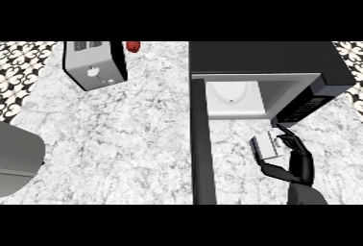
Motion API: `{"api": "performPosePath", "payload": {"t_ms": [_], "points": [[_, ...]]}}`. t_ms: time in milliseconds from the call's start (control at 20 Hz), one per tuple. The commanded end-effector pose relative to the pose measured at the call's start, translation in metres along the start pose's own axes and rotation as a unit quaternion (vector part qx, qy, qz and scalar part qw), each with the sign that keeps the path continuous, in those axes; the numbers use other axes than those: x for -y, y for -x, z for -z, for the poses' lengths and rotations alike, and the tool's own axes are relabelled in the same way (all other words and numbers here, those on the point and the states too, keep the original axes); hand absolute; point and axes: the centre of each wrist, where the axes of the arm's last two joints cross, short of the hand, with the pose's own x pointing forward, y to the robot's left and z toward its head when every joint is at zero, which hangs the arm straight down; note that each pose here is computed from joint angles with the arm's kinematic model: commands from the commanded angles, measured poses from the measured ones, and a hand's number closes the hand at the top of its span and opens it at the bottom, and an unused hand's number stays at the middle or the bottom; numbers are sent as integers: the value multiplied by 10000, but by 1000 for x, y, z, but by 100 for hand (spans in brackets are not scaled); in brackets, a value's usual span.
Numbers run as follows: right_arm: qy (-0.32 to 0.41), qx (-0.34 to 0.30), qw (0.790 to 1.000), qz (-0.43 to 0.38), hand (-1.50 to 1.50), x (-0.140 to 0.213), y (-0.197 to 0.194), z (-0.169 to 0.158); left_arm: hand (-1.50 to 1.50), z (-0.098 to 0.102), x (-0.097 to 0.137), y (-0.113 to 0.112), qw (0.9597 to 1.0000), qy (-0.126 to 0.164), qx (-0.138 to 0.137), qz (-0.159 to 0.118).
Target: Pick up the milk, place it into the microwave and close the microwave
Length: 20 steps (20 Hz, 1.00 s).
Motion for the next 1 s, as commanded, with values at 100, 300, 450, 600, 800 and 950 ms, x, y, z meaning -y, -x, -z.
{"api": "performPosePath", "payload": {"t_ms": [100,300,450,600,800,950], "points": [[-180,445,9988,-1,150,22,-24,-12,-150,-20,11,17,9996,167,-138,-157],[-268,326,9990,-111,150,14,-59,-20,-150,-7,2,-4,10000,27,34,-28],[-528,430,9972,319,150,18,-80,-40,-150,-9,16,2,10000,-28,7,-95],[-614,426,9934,865,150,4,-103,-41,-150,-7,14,-4,9999,-91,21,-107],[-582,347,9865,1492,150,1,-122,-44,-150,-11,11,-1,9998,-97,79,-142],[-443,329,9893,1348,150,-8,-130,-28,-150,-11,12,-2,9999,-97,31,-58]]}}
